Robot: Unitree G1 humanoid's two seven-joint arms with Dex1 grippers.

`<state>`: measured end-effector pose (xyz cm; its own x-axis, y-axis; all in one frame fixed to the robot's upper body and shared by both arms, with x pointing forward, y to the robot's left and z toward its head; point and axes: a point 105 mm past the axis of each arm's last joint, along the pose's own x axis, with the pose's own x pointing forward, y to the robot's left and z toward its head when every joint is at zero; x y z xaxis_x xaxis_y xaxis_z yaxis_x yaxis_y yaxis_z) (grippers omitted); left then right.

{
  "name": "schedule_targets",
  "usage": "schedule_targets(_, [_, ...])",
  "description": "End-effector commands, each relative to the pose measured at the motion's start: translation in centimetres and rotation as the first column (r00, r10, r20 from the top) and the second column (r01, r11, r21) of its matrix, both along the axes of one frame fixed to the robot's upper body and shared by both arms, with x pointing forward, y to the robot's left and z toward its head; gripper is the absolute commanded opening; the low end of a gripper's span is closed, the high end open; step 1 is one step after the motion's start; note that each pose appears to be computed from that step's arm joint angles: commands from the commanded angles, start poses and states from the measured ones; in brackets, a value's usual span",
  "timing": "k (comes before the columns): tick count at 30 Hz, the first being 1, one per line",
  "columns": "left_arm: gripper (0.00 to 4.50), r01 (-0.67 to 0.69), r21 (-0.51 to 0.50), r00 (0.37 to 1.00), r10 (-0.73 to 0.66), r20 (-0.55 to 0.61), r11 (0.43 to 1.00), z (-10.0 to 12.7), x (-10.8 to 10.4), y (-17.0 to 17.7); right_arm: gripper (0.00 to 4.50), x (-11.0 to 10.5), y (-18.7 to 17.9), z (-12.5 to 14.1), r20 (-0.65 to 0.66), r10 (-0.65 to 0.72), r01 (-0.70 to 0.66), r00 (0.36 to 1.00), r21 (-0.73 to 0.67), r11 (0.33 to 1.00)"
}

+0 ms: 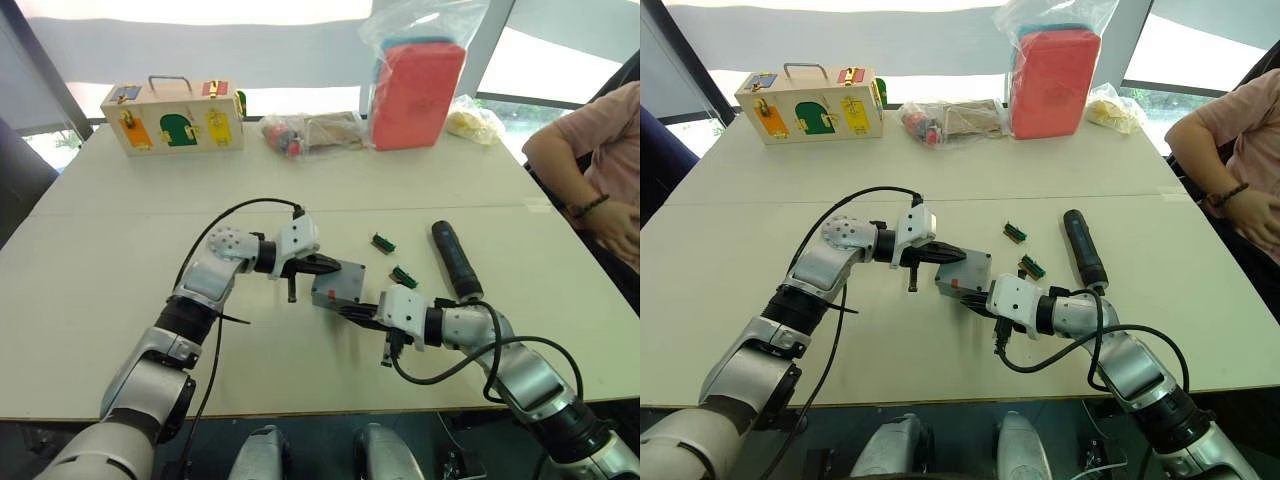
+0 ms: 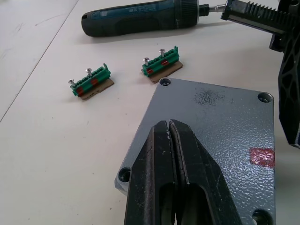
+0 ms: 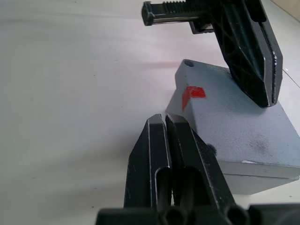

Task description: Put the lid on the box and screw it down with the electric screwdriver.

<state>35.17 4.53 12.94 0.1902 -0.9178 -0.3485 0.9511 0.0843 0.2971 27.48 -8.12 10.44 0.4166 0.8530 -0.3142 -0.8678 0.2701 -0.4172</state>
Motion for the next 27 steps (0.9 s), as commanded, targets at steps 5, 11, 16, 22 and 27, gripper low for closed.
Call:
schedule_targets(5, [0.0, -0.028, 0.048, 0.999, 0.03, -0.043, 0.998, -1.5, 0.1, 0.5, 0.08, 0.9, 0.0, 1.3, 0.053, -0.01, 0.009, 0.999, 0.011, 1.0])
schedule_targets(11, [0.0, -0.023, 0.013, 0.999, 0.024, -0.037, 1.0, -0.8, 0.1, 0.5, 0.08, 0.8, 0.1, 1.2, 0.042, 0.003, -0.003, 0.999, 0.007, 1.0])
schedule_targets(16, [0.0, -0.006, -0.047, 0.999, 0.004, -0.034, 0.999, 0.6, -0.1, 0.3, 0.08, 0.7, 0.3, 1.2, 0.039, 0.014, -0.014, 0.999, 0.006, 1.0])
schedule_targets(22, [0.0, -0.009, -0.094, 1.0, 0.006, -0.028, 0.996, 2.0, 0.0, 0.4, 0.08, 0.5, 0.7, 1.5, 0.037, 0.034, -0.035, 0.999, 0.03, 0.999])
schedule_targets(27, [0.0, -0.018, -0.121, 1.0, 0.016, -0.015, 0.993, 2.9, 0.2, 0.6, 0.08, 0.7, 0.8, 1.8, 0.046, 0.038, -0.04, 0.998, 0.036, 0.999])
